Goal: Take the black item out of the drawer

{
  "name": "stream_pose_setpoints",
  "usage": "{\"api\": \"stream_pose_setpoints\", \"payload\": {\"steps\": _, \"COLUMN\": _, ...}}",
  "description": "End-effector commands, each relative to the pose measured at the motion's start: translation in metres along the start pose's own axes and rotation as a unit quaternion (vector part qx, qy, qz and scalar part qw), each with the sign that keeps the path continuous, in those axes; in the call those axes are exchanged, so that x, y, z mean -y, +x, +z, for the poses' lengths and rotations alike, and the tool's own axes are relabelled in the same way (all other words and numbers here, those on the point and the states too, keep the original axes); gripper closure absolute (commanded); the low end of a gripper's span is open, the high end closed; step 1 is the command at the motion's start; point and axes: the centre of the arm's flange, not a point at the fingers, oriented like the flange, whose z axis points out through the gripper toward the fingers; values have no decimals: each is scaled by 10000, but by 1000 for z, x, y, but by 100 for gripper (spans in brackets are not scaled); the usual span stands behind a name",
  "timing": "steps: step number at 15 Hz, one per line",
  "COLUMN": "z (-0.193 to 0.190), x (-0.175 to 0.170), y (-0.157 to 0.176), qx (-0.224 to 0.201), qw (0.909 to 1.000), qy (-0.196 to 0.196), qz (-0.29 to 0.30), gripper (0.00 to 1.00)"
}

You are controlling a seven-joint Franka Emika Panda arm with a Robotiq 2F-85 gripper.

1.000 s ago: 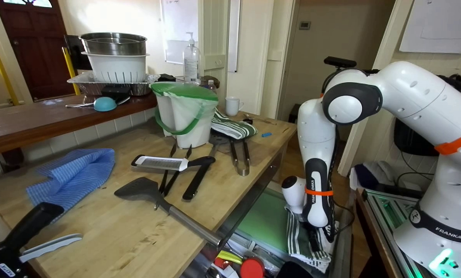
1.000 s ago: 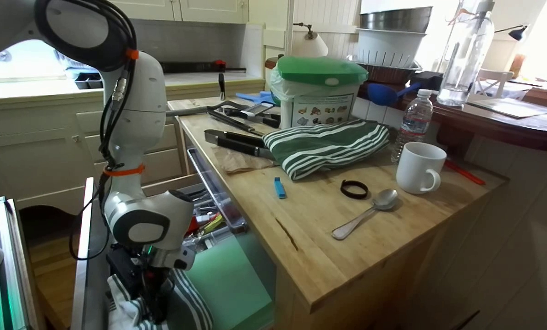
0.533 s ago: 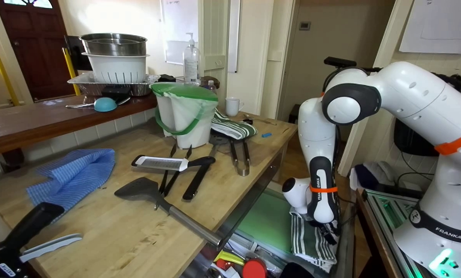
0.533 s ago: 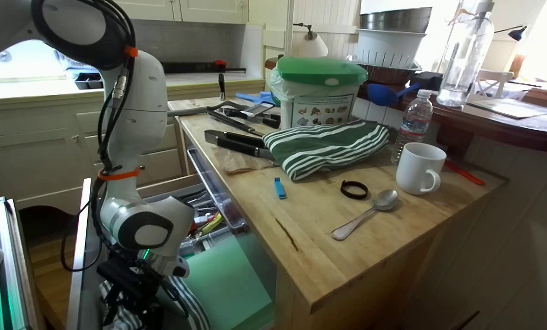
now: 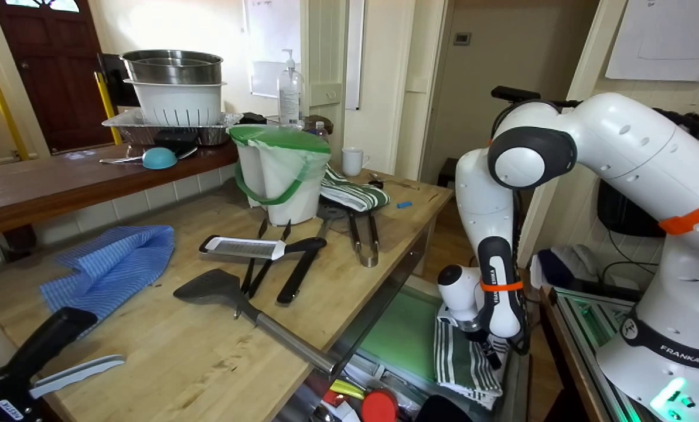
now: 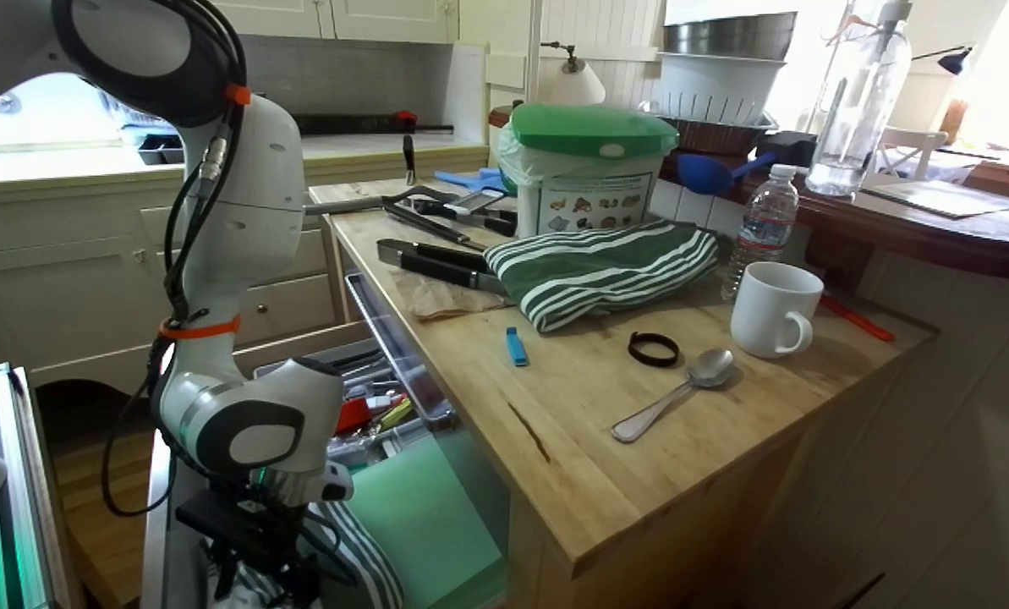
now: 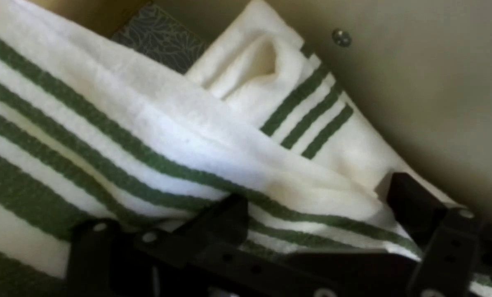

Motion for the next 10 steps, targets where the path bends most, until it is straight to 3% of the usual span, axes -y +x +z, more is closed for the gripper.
{"api": "stream_pose_setpoints", "payload": {"steps": 1, "z": 3, "x": -10, "y": 7, "qx": -662, "qw": 9978, "qy": -49, "qz": 5, "gripper": 0}}
{"api": "stream_pose_setpoints", "payload": {"steps": 3, "z": 0, "x": -13, "y": 7, "qx": -731, "qw": 9973, "qy": 38, "qz": 31, "gripper": 0}}
{"api": "stream_pose_setpoints", "payload": {"steps": 4, "z": -21, "x": 33, "y": -60, "qx": -753, "qw": 9971, "qy": 104, "qz": -76, "gripper": 0}}
{"api": "stream_pose_setpoints", "payload": {"steps": 10, "z": -42, "x": 78, "y": -124, "qx": -1092, "qw": 9940, "qy": 4, "qz": -108, "gripper": 0}}
